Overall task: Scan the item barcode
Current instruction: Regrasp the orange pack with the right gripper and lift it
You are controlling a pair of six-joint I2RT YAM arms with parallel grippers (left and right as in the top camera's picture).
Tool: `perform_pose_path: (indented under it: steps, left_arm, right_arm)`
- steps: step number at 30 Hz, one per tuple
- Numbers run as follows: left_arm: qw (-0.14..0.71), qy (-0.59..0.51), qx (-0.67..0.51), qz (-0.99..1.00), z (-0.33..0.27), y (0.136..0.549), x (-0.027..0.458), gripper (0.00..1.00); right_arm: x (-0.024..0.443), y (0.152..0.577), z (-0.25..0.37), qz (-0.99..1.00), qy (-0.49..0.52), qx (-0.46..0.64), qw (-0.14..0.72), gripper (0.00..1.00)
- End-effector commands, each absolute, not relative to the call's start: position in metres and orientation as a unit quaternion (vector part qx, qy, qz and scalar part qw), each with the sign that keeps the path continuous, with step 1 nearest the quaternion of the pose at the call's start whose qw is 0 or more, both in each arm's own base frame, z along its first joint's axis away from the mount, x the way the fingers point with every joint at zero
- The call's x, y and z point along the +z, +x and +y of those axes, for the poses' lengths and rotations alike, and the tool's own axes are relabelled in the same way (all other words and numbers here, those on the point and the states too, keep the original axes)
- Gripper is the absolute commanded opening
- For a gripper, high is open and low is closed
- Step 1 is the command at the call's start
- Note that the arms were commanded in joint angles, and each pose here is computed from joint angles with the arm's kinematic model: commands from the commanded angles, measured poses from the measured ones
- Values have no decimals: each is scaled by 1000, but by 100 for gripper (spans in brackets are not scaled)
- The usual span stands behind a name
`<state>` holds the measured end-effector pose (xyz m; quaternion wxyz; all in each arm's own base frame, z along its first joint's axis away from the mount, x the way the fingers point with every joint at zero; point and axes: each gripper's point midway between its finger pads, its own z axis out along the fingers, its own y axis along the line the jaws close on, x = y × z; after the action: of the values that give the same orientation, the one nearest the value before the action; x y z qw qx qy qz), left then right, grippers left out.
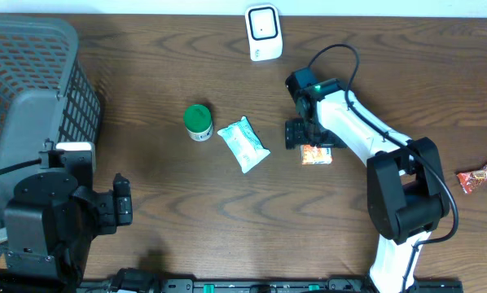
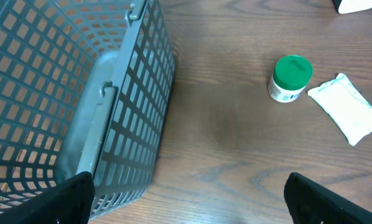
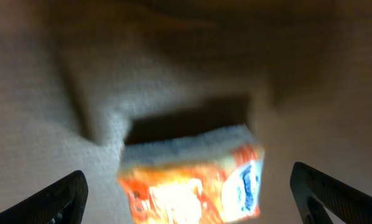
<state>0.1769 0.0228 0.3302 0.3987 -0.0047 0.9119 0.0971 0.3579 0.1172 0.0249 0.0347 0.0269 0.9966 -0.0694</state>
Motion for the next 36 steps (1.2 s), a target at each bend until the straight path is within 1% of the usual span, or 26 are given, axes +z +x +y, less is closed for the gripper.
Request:
perform_pose_path:
  steps: [1,7,9,12,13,17,18,23,27,31,36]
  left_arm:
    - [398,-10,100,912,25,177,330,98]
    - [398,-10,100,912,25,177,330,98]
    - [398,-10,100,912,25,177,330,98]
    - [398,-10,100,912,25,177,330,98]
    - [398,-10,100,912,25,177,330,98]
    - [398,-10,100,912,25,177,330,98]
    - [398,-10,100,912,25,177,330,98]
    - [398,-10,100,912,25,177,330,98]
    - [398,-10,100,912,25,177,330,98]
    - [398,-10,100,912,25,177,330,98]
    - [398,-10,100,912,25,177,330,98]
  right_arm:
    - [16,356,118,998,24,-45,31,99]
    - [1,348,109,999,31,-35,18,99]
    - [1,349,106,999,37,-34,17,98]
    - [1,351,104,999,39,-34,19,85]
    - [1,351,104,998,39,-33,19,75]
    - [2,352,105,998,39,-32,22,61]
    - [2,352,105,998,39,-32,22,54]
    - [4,343,109,999,39,-18,-2,52]
    - [11,325,124,997,43,28,-52,50]
    - [18,302,139,990,50,76,-110,51]
    - [27,278,149,979,60,105,-167,50]
